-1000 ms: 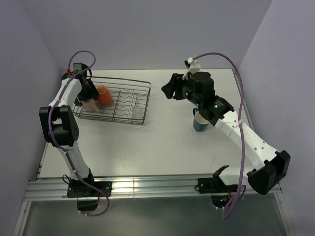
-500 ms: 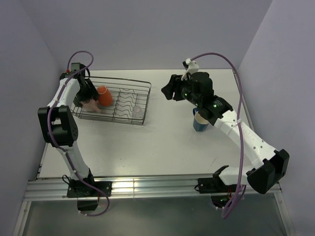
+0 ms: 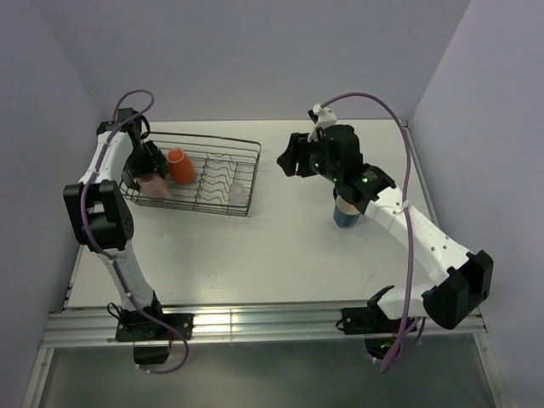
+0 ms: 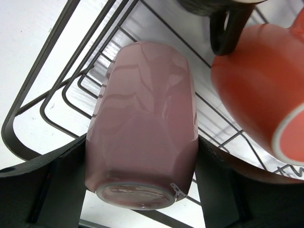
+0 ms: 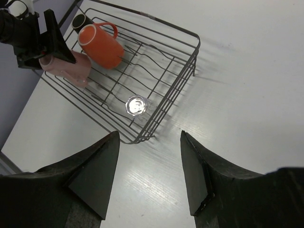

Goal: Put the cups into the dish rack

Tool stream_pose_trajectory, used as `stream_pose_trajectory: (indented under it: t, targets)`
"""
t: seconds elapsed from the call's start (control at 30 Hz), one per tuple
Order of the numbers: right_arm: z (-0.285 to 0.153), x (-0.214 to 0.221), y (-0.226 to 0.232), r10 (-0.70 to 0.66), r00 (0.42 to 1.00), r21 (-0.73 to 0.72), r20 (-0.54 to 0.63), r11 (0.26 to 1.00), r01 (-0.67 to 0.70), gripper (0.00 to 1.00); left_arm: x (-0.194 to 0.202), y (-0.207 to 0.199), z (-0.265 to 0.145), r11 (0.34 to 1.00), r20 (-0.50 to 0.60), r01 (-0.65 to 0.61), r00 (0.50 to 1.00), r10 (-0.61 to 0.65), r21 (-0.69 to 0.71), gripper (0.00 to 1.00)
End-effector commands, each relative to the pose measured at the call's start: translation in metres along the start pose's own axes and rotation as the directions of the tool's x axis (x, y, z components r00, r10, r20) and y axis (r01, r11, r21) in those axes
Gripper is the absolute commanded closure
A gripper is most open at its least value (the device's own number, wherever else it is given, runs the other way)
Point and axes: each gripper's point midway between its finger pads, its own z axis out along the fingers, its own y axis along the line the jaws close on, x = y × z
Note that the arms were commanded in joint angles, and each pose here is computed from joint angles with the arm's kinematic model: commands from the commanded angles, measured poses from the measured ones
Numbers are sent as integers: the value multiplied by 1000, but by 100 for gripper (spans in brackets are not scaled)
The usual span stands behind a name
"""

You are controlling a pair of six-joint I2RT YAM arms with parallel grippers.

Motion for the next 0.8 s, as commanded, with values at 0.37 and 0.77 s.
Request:
stream_pose_trajectory:
  t: [0.37, 0.77]
  targets:
    - [5, 3, -2, -40, 999, -12, -24, 999, 40, 38, -14, 9, 6, 999, -3, 24, 1000, -24, -24, 93]
    - [5, 7, -2, -43, 999, -16, -31, 999, 43, 38, -22, 13, 7, 997, 47, 57, 997, -55, -43, 42]
